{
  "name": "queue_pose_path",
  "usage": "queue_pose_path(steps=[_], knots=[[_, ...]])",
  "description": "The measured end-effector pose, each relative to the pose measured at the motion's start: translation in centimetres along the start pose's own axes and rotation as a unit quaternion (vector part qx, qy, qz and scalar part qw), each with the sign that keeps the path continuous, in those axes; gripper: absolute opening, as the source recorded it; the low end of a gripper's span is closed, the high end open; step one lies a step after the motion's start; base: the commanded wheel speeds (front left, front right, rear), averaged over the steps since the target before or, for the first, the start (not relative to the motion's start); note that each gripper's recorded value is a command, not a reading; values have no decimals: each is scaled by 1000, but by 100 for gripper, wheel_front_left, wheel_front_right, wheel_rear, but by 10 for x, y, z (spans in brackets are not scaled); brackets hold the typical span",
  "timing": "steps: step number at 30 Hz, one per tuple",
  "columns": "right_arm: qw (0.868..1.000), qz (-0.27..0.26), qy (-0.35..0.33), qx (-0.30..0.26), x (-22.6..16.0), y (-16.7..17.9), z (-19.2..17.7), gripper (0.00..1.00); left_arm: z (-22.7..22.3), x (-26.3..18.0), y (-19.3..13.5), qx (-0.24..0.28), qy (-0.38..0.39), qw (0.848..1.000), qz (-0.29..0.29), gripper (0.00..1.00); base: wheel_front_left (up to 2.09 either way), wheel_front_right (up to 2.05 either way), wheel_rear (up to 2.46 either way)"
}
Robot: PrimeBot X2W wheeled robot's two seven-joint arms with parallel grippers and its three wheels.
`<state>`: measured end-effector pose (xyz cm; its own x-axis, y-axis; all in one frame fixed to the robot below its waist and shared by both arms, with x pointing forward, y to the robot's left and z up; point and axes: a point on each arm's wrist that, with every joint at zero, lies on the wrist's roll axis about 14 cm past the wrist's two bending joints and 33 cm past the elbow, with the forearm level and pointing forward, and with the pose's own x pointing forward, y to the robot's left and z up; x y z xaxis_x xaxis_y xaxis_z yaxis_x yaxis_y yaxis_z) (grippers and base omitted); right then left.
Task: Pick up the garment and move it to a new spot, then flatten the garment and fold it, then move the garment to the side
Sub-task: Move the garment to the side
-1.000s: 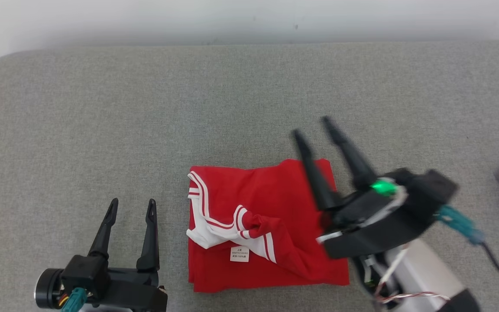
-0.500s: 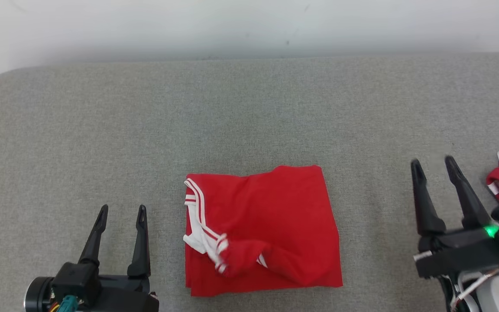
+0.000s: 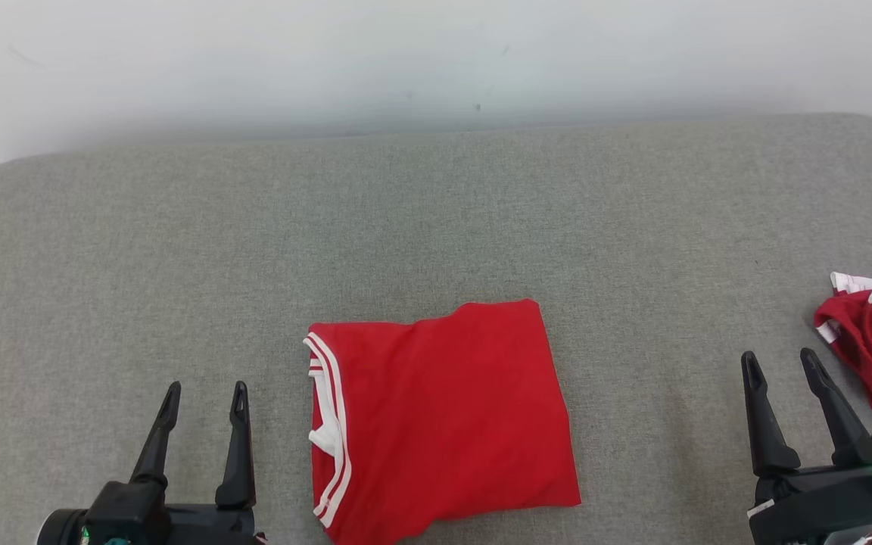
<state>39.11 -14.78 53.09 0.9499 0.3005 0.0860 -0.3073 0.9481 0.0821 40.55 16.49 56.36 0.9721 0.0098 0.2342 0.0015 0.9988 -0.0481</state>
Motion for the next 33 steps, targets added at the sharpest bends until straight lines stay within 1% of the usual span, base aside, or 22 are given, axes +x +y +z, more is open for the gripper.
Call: queue_pose_path(steps=[5, 11, 14, 17, 22, 27, 28, 30, 31, 33], knots=[[1000, -4, 0, 0, -5, 0, 2, 100, 3, -2, -1, 1, 0, 1000, -2, 100, 0, 0, 0], [1000, 4, 10, -2, -3, 3, -1, 100, 4, -3, 1, 3, 2, 1000, 0, 100, 0, 0, 0], [999, 17, 31, -5, 1, 8, -10, 100, 4, -4, 3, 4, 2, 1000, 4, 100, 0, 0, 0], [997, 43, 65, -5, 7, 18, -26, 100, 3, -6, 7, 5, 4, 1000, 9, 100, 0, 0, 0], [988, 99, 119, 3, 17, 46, -57, 100, 0, -7, 12, 3, 6, 1000, 21, 100, 0, 0, 0], [974, 150, 168, 18, 25, 75, -89, 100, -6, -9, 19, 4, 15, 999, 35, 100, 0, 0, 0], [974, 150, 168, 18, 25, 75, -89, 100, -6, -9, 19, 4, 15, 999, 35, 100, 0, 0, 0], [966, 175, 190, 26, 30, 90, -105, 100, -9, -10, 24, 5, 19, 999, 44, 100, 0, 0, 0], [966, 175, 190, 26, 30, 90, -105, 100, -9, -10, 24, 5, 19, 999, 44, 100, 0, 0, 0], [960, 189, 204, 29, 32, 98, -114, 100, -11, -11, 28, 6, 22, 999, 49, 100, 0, 0, 0]])
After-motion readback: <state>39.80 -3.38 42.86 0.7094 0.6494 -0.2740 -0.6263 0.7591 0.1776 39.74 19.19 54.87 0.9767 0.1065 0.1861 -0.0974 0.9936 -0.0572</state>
